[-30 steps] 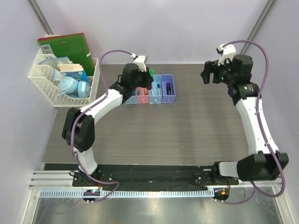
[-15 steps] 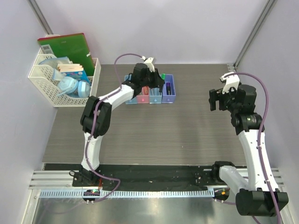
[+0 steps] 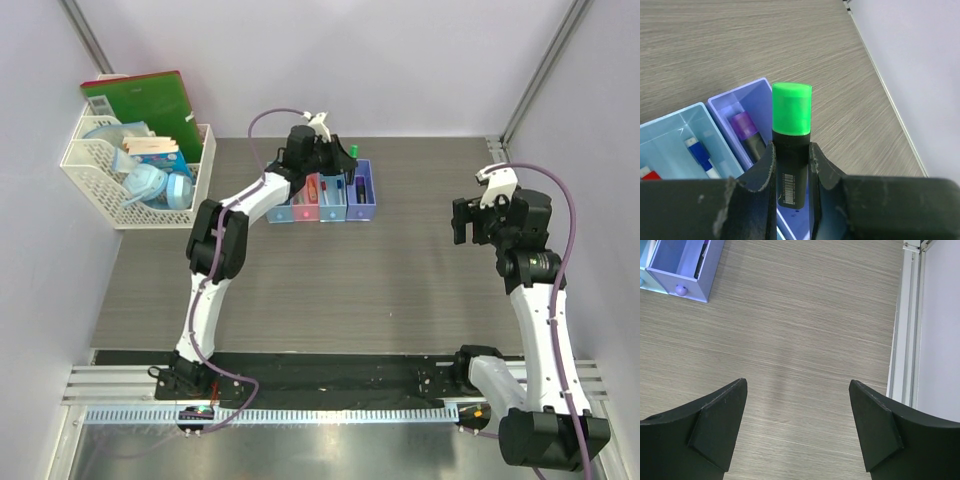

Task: Sort the stationery into containers
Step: Place the pen in the storage box.

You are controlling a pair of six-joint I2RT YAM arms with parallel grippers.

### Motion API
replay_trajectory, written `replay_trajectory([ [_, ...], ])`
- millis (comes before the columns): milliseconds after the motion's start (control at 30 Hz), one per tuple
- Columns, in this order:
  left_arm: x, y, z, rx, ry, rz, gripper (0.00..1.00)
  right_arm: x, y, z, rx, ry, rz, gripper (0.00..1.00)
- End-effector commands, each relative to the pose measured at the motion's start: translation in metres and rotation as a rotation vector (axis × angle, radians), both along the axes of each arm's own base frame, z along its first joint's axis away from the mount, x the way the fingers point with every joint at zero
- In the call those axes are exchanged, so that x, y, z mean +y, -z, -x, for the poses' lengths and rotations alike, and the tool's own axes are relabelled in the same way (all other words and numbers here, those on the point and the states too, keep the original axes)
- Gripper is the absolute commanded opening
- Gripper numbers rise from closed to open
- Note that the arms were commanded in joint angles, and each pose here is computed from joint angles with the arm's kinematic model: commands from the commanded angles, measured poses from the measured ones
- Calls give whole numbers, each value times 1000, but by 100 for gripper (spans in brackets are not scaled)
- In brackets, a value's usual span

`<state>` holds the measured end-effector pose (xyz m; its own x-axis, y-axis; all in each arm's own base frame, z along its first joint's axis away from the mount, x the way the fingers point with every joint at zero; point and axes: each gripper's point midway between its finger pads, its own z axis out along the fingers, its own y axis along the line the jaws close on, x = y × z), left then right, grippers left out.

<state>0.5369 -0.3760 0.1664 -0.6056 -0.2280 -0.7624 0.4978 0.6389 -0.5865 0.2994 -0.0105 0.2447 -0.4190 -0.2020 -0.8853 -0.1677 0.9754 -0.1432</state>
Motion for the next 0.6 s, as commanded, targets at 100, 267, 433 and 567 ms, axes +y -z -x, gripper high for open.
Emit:
replay_trajectory([
  [100, -14, -1, -12, -13, 40, 55, 2, 1, -5, 2, -42, -2, -19, 88],
  [267, -13, 3, -12, -27, 55, 47, 47, 2, -3, 3, -42, -4, -28, 88],
  [433, -9, 1, -14, -37, 50, 43, 71, 3, 1, 1, -30, -6, -40, 88],
  [567, -2, 4, -16, -43, 36, 31, 71, 4, -1, 1, -36, -8, -46, 88],
])
